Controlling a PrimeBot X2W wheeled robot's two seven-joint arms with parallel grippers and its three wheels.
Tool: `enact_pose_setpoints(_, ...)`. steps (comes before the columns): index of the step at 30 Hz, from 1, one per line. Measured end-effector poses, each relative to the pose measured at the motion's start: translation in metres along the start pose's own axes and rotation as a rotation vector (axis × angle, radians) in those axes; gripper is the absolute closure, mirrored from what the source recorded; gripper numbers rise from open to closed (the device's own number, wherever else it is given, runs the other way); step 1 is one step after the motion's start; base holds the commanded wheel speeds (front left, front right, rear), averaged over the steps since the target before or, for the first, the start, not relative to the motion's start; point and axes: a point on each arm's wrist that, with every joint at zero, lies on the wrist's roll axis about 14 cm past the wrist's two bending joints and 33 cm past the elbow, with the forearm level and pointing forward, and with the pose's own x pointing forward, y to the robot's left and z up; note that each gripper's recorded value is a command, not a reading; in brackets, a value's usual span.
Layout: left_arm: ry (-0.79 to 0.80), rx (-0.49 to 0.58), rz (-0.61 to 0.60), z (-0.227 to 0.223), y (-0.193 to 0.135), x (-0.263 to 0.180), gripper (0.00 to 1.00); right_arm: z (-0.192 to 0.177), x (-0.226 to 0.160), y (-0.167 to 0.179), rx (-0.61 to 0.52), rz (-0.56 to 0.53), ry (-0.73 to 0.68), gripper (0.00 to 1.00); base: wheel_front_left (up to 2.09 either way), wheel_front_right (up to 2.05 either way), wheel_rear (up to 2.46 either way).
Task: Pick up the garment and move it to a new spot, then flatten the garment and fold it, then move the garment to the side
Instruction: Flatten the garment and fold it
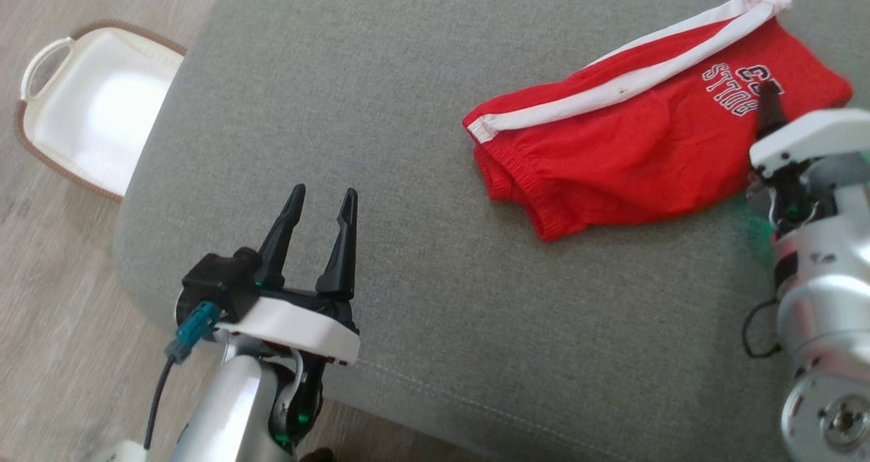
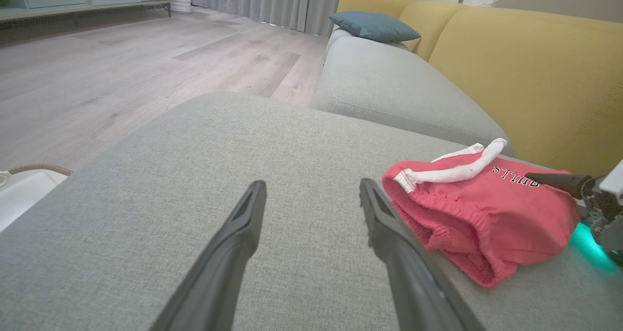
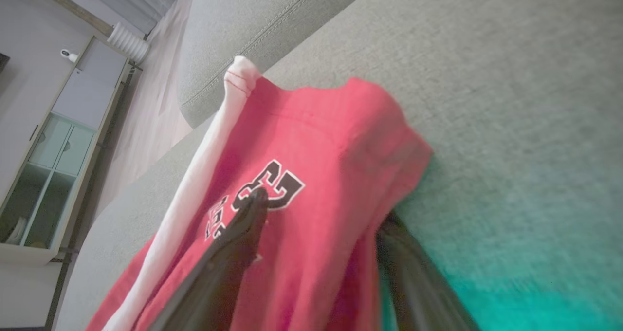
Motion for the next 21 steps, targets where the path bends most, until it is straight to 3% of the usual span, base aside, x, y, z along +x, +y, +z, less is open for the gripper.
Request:
enact_pose_setpoints(7, 0.027, 0.000, 0.010, -0.008, 0.002, 0.002, 0.00, 0.007, 0.016, 0.004, -0.039, -0.005, 0.009, 0.00, 0.00, 0.00, 0.00)
enact_pose_setpoints(9, 0.032, 0.001, 0.009, -0.010, 0.001, 0.003, 0.00, 0.010, 0.018, 0.005, -0.036, -0.004, 0.010, 0.85, 0.00, 0.00, 0.00)
enact_pose_setpoints(10, 0.033, 0.001, 0.006, -0.011, 0.000, 0.003, 0.00, 0.012, 0.018, 0.006, -0.031, -0.004, 0.006, 1.00, 0.00, 0.00, 0.00)
enact_pose_setpoints(21, 0.012, -0.010, -0.033, -0.005, -0.012, 0.008, 0.00, 0.024, -0.001, 0.006, 0.033, -0.002, -0.076, 1.00, 0.00, 0.00, 0.00)
